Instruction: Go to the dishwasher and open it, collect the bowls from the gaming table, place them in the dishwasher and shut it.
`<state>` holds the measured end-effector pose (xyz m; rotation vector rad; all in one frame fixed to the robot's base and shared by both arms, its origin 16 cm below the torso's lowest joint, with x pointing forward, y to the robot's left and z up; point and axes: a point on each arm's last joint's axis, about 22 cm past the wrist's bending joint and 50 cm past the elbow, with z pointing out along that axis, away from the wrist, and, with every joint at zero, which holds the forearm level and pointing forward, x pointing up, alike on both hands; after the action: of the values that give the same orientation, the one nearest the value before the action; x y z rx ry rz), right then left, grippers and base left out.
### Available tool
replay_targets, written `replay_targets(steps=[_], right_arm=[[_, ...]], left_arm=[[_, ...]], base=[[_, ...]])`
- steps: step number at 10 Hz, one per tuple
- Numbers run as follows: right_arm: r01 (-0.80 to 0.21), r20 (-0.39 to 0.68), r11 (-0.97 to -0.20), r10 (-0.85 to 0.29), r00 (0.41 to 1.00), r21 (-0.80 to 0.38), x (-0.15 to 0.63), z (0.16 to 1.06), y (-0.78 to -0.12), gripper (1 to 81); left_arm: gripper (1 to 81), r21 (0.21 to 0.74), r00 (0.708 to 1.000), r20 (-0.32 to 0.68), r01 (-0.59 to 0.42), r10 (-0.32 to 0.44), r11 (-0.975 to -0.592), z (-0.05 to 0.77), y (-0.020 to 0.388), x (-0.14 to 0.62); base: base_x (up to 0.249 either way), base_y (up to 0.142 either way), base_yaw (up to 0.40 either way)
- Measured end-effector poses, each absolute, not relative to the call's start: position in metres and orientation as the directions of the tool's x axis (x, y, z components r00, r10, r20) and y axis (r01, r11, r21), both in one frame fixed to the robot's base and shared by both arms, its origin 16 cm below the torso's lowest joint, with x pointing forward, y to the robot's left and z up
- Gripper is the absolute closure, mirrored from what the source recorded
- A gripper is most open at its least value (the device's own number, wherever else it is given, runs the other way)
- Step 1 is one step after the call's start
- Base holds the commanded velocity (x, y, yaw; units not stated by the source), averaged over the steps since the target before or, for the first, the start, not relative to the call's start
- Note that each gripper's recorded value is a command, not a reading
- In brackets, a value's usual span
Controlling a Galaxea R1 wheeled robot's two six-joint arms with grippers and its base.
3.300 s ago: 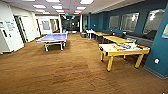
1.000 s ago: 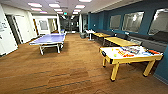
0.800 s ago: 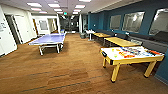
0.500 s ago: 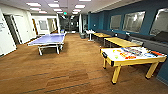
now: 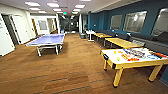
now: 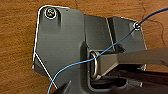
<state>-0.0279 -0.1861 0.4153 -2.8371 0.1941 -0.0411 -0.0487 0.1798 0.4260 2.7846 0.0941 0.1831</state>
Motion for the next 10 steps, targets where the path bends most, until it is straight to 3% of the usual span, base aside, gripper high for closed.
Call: replay_targets(steps=[10], right_arm=[[-0.114, 0.016, -0.945, -0.124, 0.992, -0.307, -0.025, 0.416, -0.182, 1.0]], left_arm=[[1.0, 0.346, 0.989, 0.116, 0.042, 0.087, -0.937, 0.426, 0.18, -0.049]], base=[[0.191, 0.0, 0.0]])
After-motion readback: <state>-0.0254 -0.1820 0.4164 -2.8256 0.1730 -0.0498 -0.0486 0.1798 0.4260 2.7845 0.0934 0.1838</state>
